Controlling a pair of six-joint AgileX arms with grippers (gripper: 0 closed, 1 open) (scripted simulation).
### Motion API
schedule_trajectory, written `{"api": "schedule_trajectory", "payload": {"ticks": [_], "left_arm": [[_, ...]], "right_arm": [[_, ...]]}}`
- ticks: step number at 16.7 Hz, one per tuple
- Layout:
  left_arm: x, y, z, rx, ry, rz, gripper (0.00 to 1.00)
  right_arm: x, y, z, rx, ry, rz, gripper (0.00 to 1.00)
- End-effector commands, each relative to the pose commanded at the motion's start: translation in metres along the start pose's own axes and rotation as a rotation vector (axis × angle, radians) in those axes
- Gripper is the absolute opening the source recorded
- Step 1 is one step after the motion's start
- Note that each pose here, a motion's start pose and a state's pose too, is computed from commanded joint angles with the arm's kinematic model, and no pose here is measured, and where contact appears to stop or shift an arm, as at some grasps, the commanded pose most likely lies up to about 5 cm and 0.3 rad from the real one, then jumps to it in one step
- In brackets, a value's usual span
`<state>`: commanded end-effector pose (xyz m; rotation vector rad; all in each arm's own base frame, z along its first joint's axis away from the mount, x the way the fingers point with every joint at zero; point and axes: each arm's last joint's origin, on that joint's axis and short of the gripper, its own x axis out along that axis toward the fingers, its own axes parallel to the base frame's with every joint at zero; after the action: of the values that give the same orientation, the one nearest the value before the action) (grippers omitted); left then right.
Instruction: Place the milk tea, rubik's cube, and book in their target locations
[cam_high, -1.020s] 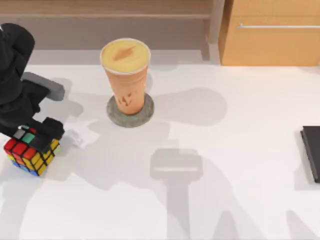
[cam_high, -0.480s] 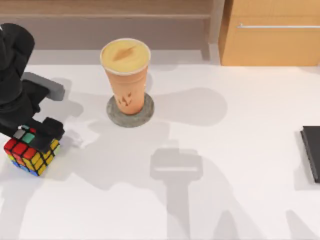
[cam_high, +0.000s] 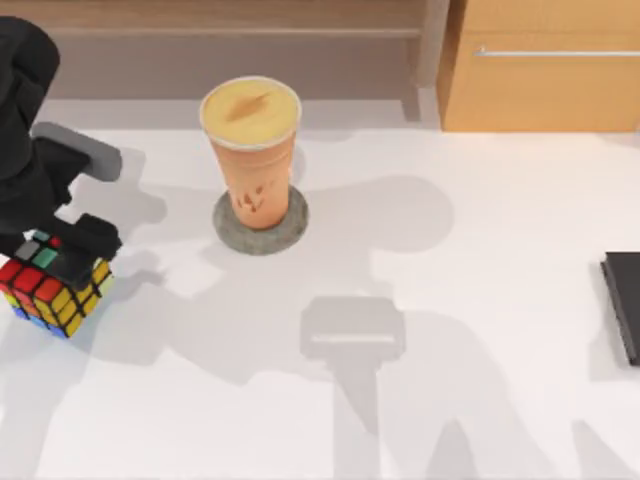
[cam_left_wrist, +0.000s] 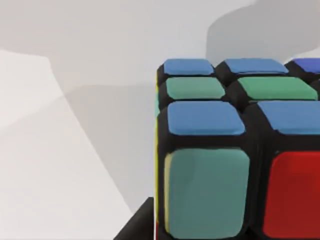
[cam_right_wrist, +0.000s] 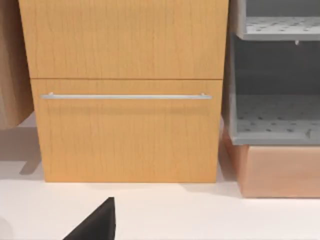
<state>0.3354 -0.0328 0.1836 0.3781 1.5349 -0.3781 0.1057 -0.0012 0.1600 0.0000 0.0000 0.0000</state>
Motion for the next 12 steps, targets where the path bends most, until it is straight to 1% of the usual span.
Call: {"api": "schedule_trajectory", "payload": {"ticks": [3, 5, 6, 8, 10, 12], "left_arm": [[0.001, 0.0, 0.0, 0.003, 0.001, 0.001, 0.0], [-0.016, -0.004, 0.008, 0.032, -0.078, 0.046, 0.0], [-0.032, -0.008, 0.014, 0.057, -0.15, 0.088, 0.0], [-0.075, -0.022, 0.028, 0.115, -0.34, 0.198, 0.0], [-0.126, -0.043, 0.04, 0.157, -0.572, 0.322, 0.0], [-0.175, -0.071, 0.049, 0.158, -0.814, 0.426, 0.0]], "right_arm": [[0.0, 0.0, 0.0, 0.0, 0.0, 0.0, 1.0], [0.0, 0.0, 0.0, 0.0, 0.0, 0.0, 1.0], [0.0, 0.0, 0.0, 0.0, 0.0, 0.0, 1.0], [0.0, 0.0, 0.0, 0.0, 0.0, 0.0, 1.0], [0.0, 0.0, 0.0, 0.0, 0.0, 0.0, 1.0], [0.0, 0.0, 0.0, 0.0, 0.0, 0.0, 1.0]]}}
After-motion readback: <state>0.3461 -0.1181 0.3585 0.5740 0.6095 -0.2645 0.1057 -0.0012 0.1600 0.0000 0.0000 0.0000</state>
